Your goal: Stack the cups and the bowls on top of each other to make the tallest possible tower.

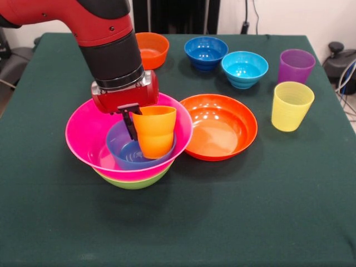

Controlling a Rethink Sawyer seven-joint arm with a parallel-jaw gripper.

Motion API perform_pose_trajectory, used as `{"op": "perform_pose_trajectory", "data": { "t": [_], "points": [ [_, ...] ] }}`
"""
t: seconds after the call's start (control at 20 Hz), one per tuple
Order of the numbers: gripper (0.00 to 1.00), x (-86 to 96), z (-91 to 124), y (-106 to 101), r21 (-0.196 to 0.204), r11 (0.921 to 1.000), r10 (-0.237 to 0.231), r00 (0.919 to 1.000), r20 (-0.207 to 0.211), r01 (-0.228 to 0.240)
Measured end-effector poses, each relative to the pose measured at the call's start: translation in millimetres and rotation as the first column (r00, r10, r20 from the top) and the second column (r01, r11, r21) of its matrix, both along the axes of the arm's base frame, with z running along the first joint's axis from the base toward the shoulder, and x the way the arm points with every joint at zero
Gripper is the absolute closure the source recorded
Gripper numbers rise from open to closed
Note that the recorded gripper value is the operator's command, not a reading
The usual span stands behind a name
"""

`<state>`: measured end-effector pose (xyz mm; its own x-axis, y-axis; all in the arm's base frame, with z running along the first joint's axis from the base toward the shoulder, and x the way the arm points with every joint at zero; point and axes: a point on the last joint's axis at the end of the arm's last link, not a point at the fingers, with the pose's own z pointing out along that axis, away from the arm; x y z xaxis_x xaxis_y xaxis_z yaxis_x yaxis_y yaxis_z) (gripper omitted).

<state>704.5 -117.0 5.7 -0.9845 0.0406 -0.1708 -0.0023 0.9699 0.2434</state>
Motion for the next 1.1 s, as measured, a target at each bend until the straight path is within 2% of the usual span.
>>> {"op": "perform_pose_trajectory", "data": {
  "t": [0.5,1.1],
  "points": [
    [1.0,0.3,0.8,-4.0,-0.03,0.9994,0.019,0.9996,0.02,-0.018],
    [1.0,-0.1,1.5,-6.5,-0.047,0.9985,0.031,0.9992,0.025,-0.029]
  ]
}}
